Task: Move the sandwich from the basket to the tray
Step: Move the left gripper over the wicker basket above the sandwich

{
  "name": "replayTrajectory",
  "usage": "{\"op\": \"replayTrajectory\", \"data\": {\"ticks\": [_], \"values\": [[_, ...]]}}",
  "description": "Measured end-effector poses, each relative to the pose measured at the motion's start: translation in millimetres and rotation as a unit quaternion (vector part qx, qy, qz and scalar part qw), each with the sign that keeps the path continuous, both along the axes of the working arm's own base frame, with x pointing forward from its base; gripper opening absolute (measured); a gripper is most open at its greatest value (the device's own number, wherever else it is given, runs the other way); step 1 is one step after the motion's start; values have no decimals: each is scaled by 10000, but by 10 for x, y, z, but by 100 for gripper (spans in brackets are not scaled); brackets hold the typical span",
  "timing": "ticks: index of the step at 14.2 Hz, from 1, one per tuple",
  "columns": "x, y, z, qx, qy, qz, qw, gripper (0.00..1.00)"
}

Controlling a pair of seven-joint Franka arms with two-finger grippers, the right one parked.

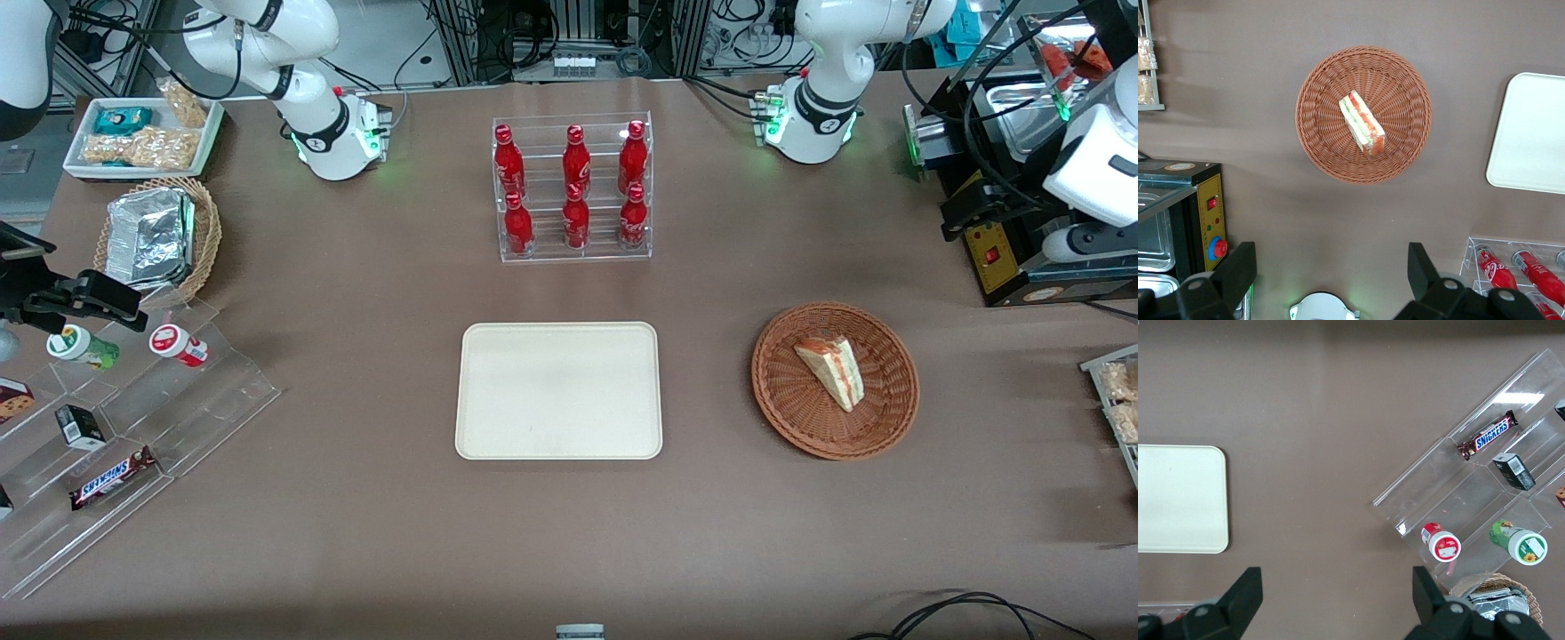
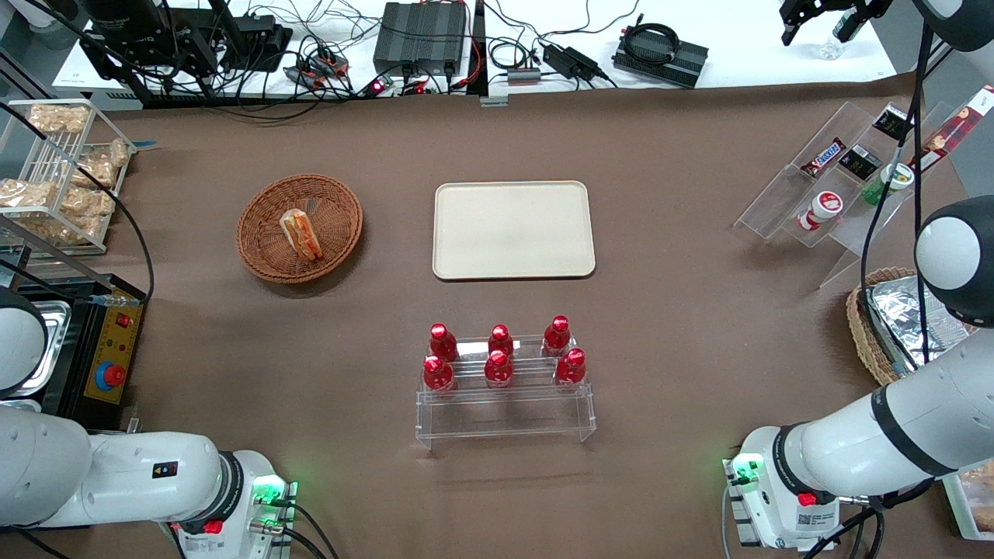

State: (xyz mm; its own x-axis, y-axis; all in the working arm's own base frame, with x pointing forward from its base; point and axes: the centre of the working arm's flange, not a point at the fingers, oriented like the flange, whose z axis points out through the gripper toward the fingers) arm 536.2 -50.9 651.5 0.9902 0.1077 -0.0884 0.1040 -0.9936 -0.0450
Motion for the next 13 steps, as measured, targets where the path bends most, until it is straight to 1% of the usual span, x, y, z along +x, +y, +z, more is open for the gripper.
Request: {"op": "replayTrajectory", "data": {"ticks": [4,6,7,8,9,11,12,13], "values": [[-1,2,-5,-1,15,2,10000,100],[30,13,-92,10,110,13,9999,100],[71,40,-204,25,222,70,9997,100],[135,111,-378,39,388,219,9990,100],[222,217,-603,55,593,464,9971,100],[402,390,-1118,96,1000,935,9905,100],[491,422,-1376,117,1132,1102,9874,100],[570,422,-1633,133,1205,1221,9851,100]]}}
